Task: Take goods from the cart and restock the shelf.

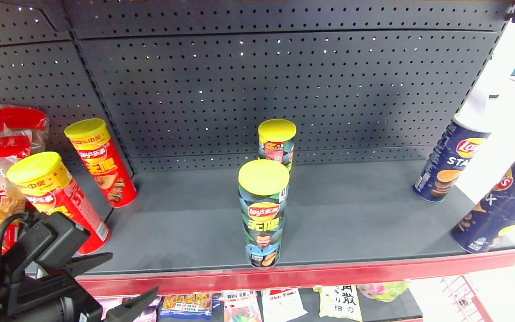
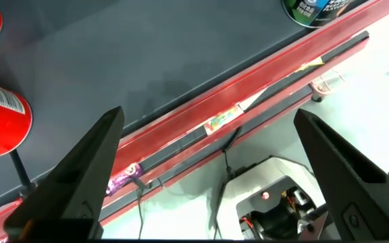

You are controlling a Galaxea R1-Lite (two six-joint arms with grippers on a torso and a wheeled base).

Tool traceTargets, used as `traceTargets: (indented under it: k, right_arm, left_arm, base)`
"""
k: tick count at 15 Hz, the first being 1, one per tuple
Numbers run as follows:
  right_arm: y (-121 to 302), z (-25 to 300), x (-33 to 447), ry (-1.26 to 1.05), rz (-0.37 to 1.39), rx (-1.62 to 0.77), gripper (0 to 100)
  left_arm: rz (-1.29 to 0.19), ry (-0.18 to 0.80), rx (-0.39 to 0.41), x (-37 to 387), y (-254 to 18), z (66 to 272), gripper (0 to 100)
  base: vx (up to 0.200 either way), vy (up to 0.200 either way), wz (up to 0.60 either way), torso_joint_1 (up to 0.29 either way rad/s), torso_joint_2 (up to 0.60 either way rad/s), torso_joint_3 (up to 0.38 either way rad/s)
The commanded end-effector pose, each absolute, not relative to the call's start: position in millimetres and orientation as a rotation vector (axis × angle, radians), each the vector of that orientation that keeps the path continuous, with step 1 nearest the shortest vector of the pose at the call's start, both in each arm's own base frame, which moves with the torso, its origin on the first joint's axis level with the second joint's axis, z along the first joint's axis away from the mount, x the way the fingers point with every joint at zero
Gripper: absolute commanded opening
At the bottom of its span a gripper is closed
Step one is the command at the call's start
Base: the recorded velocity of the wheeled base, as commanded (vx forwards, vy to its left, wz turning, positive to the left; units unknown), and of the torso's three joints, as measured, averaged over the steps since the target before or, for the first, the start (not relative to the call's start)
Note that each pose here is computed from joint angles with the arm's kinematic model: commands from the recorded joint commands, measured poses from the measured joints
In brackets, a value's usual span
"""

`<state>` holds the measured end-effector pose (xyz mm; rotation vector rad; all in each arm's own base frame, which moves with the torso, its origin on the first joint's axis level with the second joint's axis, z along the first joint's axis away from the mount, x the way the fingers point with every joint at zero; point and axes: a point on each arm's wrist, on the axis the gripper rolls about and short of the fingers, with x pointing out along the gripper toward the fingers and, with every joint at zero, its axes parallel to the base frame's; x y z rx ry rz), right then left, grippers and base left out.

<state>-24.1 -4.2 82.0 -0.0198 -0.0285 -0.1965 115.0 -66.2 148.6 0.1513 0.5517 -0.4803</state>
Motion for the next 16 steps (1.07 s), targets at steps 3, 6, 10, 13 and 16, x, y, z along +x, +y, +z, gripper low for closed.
traceTargets:
  k: [3,6,10,13,16]
  right_arm:
    - [-1.9,81.2,-23.5,-0.038,-0.084,-0.001,100]
    - [-0.4,75.5,-22.7,0.001,-0.021,0.008,100]
    - [-0.4,75.5,-22.7,0.001,-0.020,0.006,100]
    - [-0.4,75.5,-22.7,0.001,-0.020,0.006,100]
    - [-0.4,75.5,-22.7,0.001,-0.020,0.006,100]
  left_arm:
    - [-0.519,0.615,0.152,122.6,-72.0,140.6,100]
    - [-0.541,0.655,0.148,129.5,-77.0,136.5,100]
    - [-0.562,0.683,0.151,150.3,-90.9,138.6,100]
    - [-0.568,0.709,0.165,168.4,-104.4,137.4,100]
    - [-0.565,0.724,0.163,184.8,-114.5,136.6,100]
  base:
    - [0.000,0.000,0.00,0.000,0.00,0.000]
    - [0.000,0.000,0.00,0.000,0.00,0.000]
    - [0.000,0.000,0.00,0.000,0.00,0.000]
    - [0.000,0.000,0.00,0.000,0.00,0.000]
    - [0.000,0.000,0.00,0.000,0.00,0.000]
